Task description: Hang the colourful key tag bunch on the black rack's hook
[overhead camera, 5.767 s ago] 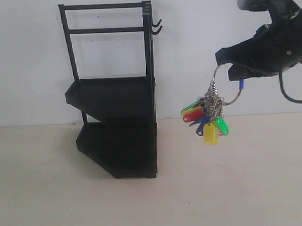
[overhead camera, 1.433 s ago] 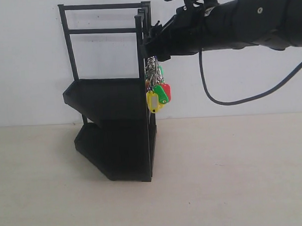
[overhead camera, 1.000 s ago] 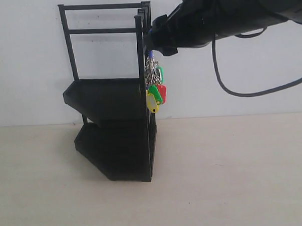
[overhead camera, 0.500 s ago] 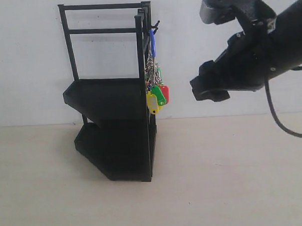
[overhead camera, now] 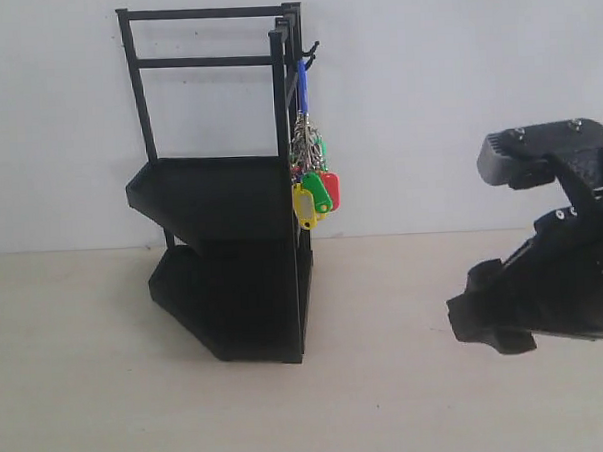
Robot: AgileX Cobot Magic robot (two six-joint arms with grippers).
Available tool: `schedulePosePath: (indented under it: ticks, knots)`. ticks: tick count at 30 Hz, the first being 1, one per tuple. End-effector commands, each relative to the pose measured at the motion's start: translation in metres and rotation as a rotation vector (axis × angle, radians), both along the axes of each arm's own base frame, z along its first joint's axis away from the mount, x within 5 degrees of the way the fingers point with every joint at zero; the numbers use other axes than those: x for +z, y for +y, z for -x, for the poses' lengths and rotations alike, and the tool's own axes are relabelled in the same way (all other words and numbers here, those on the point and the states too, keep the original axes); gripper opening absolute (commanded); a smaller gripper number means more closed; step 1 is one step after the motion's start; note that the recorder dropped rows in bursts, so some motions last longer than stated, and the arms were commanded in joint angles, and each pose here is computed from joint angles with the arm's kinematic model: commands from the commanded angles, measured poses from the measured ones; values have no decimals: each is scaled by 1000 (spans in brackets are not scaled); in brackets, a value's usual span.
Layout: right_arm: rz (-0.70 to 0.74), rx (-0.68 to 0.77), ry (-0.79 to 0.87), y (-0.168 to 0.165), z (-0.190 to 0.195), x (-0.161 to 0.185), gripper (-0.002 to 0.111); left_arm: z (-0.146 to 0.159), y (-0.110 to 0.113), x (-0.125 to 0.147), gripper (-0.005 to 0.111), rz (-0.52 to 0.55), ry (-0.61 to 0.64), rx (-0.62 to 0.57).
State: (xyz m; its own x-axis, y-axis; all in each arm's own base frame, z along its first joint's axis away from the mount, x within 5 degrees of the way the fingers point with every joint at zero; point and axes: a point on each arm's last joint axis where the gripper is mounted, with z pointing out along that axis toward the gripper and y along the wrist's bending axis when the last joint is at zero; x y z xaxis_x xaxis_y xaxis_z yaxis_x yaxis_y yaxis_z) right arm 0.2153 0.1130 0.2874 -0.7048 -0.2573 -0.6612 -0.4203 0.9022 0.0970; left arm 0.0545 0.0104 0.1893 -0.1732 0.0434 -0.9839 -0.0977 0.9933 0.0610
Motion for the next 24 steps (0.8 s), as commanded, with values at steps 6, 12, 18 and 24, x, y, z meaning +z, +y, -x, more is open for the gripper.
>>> schedulePosePath:
  ticks: [6, 12, 18, 24]
  knots:
    - [34, -37, 160, -7, 14, -22, 2, 0, 0, 1, 4, 5, -2, -2]
    - [-120, -80, 250, 2, 19, -22, 2, 0, 0, 1, 4, 5, -2, -2]
    - [-149, -91, 220, 3, 16, -19, 2, 0, 0, 1, 4, 5, -2, -2]
    - [-150, -104, 210, 2, 17, -29, 2, 0, 0, 1, 4, 5, -2, -2]
